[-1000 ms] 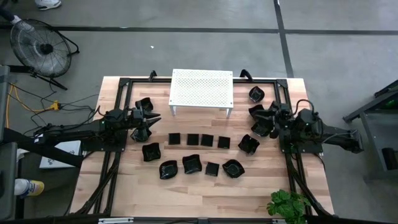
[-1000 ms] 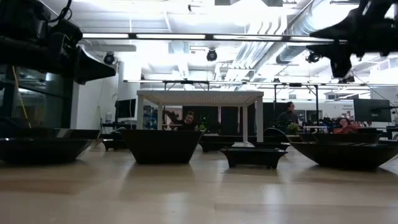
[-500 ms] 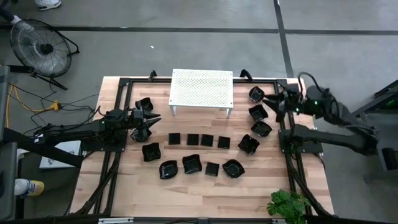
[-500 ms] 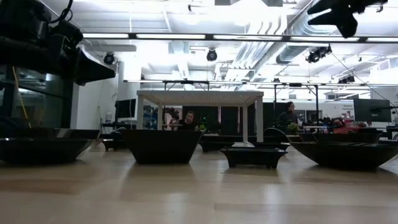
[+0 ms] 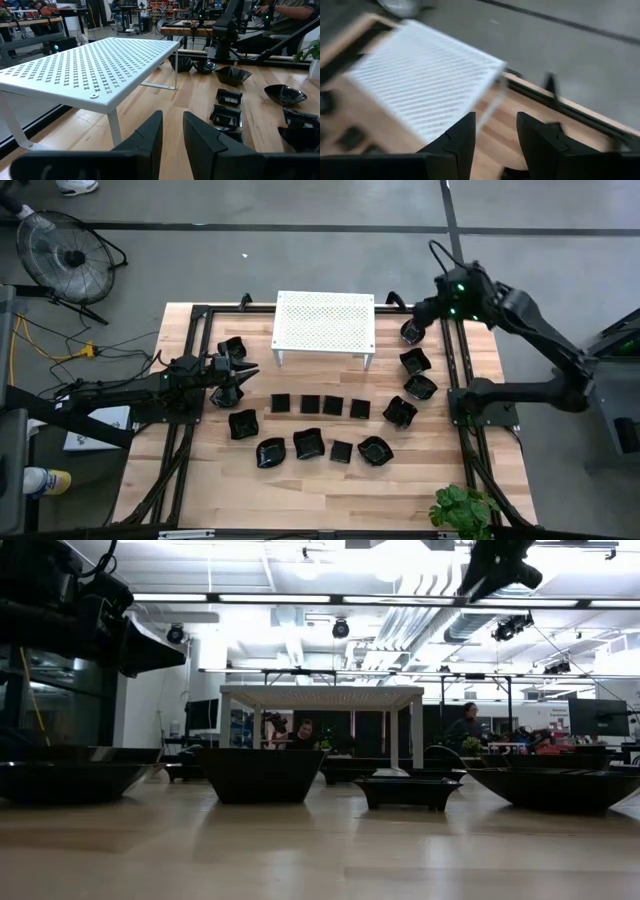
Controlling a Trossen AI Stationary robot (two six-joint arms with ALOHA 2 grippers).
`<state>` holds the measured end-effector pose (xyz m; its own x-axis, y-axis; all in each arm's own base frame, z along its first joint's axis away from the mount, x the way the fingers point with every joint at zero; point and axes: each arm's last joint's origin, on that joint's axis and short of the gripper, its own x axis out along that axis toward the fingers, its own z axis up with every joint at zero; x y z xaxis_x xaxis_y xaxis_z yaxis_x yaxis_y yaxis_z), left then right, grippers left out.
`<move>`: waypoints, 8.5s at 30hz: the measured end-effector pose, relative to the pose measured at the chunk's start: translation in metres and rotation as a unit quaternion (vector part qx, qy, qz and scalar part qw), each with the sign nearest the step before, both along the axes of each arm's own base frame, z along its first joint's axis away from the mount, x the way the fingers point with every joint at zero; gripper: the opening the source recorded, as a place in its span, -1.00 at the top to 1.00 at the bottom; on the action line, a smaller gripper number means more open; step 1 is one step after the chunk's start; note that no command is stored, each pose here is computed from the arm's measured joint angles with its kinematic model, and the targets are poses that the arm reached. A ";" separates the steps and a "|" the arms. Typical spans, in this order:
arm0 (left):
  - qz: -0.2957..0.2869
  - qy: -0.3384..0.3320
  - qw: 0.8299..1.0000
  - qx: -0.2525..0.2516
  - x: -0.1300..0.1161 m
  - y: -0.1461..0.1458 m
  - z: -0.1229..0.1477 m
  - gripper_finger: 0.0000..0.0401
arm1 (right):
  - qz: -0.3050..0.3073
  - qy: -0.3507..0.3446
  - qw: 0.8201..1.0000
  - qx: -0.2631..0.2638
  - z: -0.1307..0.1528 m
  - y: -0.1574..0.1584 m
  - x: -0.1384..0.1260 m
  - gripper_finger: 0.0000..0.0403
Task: Pick & Place Mini shaped plates
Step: Put the leaf shaped plate on the shelf
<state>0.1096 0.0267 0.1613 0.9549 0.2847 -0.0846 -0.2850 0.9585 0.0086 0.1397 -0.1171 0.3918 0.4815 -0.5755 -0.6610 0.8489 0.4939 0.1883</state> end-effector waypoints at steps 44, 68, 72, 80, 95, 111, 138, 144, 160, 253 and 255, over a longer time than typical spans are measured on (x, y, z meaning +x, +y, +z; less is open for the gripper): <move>0.000 0.000 1.000 0.000 0.000 0.000 0.000 0.63 | -0.210 0.115 0.935 0.263 -0.087 -0.100 0.015 -0.27; 0.000 0.000 1.000 0.000 0.000 0.000 0.000 0.63 | -0.307 0.018 0.891 0.334 -0.182 -0.040 -0.008 -0.27; 0.000 0.000 1.000 0.000 0.000 0.000 0.000 0.63 | -0.333 -0.015 0.886 0.322 -0.192 -0.045 -0.010 -0.26; 0.000 0.000 1.000 0.000 0.000 0.000 0.000 0.63 | -0.399 -0.008 0.876 0.271 -0.208 -0.045 -0.018 -0.26; 0.000 0.000 1.000 0.000 0.000 0.000 0.000 0.63 | -0.411 -0.006 0.875 0.256 -0.239 -0.063 -0.006 -0.25; 0.000 0.000 1.000 0.000 0.000 0.000 0.000 0.63 | -0.428 -0.011 0.868 0.251 -0.249 -0.075 -0.008 -0.23; 0.000 0.000 1.000 0.000 0.000 0.000 0.000 0.63 | -0.436 -0.005 0.860 0.266 -0.255 -0.079 -0.013 0.38; 0.000 0.000 1.000 0.000 0.000 0.000 0.000 0.63 | -0.432 -0.003 0.858 0.276 -0.261 -0.081 -0.011 0.43; 0.000 0.000 1.000 0.000 0.000 0.000 0.000 0.63 | -0.416 -0.024 0.868 0.272 -0.253 -0.080 -0.010 0.70; 0.000 0.000 1.000 0.000 0.000 0.000 0.000 0.63 | -0.180 -0.182 0.934 0.248 -0.123 -0.032 0.090 1.00; 0.000 0.000 1.000 0.000 0.000 0.000 0.000 0.63 | -0.179 -0.179 0.934 0.252 -0.122 -0.038 0.100 1.00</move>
<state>0.1096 0.0268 0.1613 0.9548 0.2851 -0.0838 -0.2854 0.9584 0.0086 0.2399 -0.1549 0.2695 0.5596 -0.4009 -0.7253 0.7809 -0.0380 0.6235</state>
